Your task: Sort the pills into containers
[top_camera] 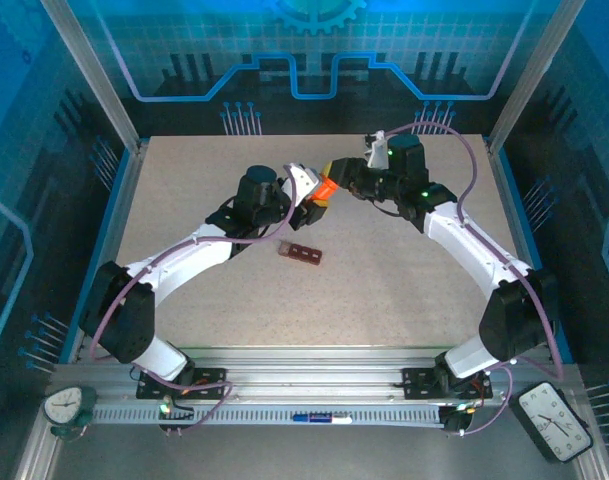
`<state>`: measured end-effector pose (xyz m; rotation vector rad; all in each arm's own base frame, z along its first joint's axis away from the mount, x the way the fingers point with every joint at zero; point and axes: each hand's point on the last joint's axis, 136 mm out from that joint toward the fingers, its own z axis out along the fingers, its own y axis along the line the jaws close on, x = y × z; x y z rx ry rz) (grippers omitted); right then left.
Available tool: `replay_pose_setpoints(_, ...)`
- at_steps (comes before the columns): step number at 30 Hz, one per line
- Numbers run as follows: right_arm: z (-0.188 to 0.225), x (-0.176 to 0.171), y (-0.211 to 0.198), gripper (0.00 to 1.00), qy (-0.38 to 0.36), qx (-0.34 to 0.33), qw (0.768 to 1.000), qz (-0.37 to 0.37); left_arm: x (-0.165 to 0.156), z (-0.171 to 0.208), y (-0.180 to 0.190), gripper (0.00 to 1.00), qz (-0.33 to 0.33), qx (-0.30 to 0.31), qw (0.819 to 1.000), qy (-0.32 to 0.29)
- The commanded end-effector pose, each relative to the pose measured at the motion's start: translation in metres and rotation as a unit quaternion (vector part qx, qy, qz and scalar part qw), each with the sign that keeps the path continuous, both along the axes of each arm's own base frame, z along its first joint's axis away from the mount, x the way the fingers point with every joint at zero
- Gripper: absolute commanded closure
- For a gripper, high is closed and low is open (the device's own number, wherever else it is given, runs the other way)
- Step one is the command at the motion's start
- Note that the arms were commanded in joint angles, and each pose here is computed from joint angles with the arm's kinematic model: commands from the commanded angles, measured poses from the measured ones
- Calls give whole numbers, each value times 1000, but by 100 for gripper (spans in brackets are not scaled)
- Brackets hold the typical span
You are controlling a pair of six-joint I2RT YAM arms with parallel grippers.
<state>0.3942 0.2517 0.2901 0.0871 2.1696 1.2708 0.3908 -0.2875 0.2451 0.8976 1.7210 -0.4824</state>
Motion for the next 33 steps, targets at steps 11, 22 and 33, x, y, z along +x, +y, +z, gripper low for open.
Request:
replay_pose_setpoints(11, 48, -7, -9, 64, -270, -56, 947, 162, -32, 49, -11, 100, -109, -109, 986, 70)
replay_pose_setpoints(22, 59, -8, -15, 65, -258, 28, 950, 176, -38, 47, -10, 100, -127, -125, 979, 99)
replay_pose_setpoints(33, 49, -5, -12, 62, -217, 39, 966, 136, -24, 40, -12, 100, -113, -113, 983, 95)
